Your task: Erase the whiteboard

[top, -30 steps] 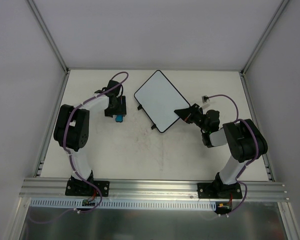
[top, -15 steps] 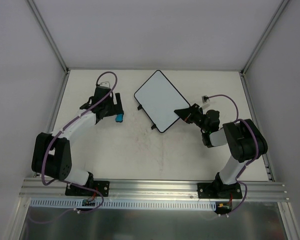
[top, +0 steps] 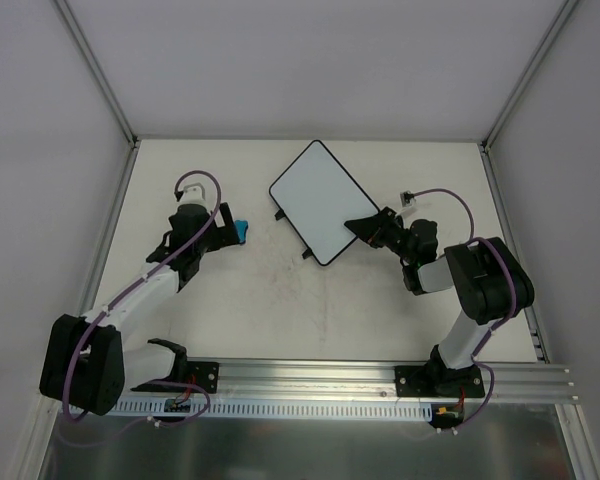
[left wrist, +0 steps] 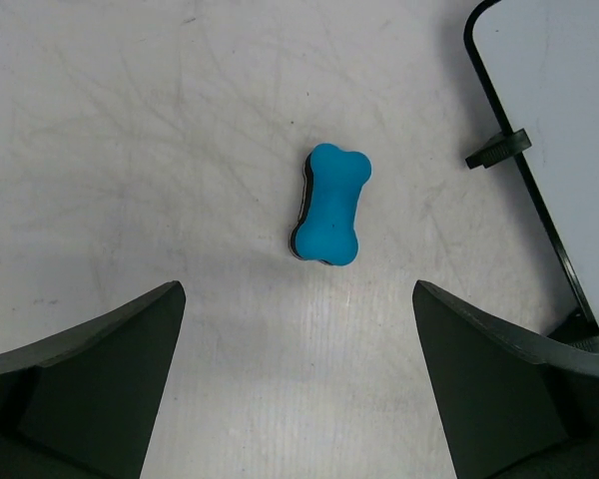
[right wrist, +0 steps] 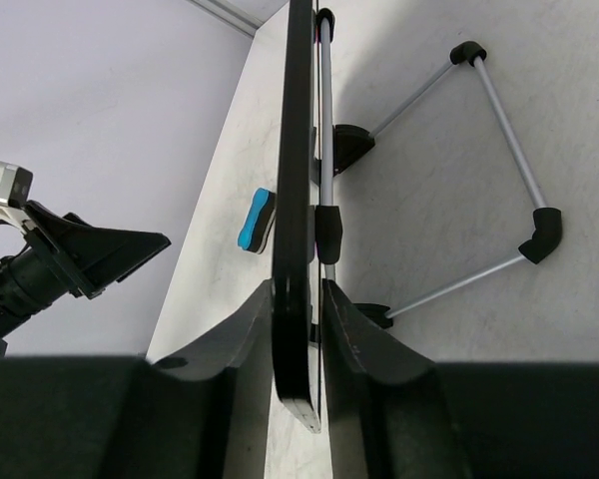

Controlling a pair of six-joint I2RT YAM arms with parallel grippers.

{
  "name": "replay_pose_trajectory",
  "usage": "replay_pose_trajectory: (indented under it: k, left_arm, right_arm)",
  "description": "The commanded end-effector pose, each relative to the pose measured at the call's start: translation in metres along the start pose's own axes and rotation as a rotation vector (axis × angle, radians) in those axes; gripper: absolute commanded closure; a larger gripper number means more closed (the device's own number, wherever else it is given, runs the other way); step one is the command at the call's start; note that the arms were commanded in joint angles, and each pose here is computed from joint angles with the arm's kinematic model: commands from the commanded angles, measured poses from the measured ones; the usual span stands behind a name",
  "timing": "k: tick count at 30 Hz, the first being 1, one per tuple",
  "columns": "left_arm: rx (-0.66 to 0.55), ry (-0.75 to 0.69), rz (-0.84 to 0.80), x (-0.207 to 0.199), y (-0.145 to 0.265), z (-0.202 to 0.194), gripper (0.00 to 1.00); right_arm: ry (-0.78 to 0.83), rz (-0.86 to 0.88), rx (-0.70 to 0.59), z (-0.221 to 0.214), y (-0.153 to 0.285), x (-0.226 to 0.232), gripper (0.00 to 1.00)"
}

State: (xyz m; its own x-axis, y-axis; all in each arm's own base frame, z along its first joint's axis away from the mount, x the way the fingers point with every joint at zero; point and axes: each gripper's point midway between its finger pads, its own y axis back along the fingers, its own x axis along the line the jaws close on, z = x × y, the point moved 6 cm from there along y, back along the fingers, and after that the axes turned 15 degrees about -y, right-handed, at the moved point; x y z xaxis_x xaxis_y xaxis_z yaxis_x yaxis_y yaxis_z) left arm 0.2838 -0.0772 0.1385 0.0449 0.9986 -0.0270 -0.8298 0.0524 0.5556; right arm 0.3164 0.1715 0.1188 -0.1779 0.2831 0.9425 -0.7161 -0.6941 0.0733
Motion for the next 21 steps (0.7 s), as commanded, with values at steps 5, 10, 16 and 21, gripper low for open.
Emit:
replay_pose_trajectory:
  k: [5, 10, 16, 21]
  left_arm:
    - [-0.112, 0.046, -0.001, 0.001, 0.004, 0.016, 0.01]
    - [-0.133, 0.049, -0.007, 0.001, 0.007, 0.015, 0.01]
    - [-0.159, 0.053, -0.019, 0.001, 0.011, 0.014, 0.01]
    - [-0.177, 0.055, -0.019, 0.002, 0.014, 0.015, 0.01]
  right_arm:
    - [0.084, 0.141, -0.034, 0.009, -0.006, 0.026, 0.53]
    - [0.093, 0.148, -0.057, 0.009, -0.003, 0.025, 0.05]
    - [0.115, 0.142, -0.078, 0.009, 0.001, 0.024, 0.01]
    - [0.118, 0.134, -0.088, 0.009, 0.004, 0.023, 0.01]
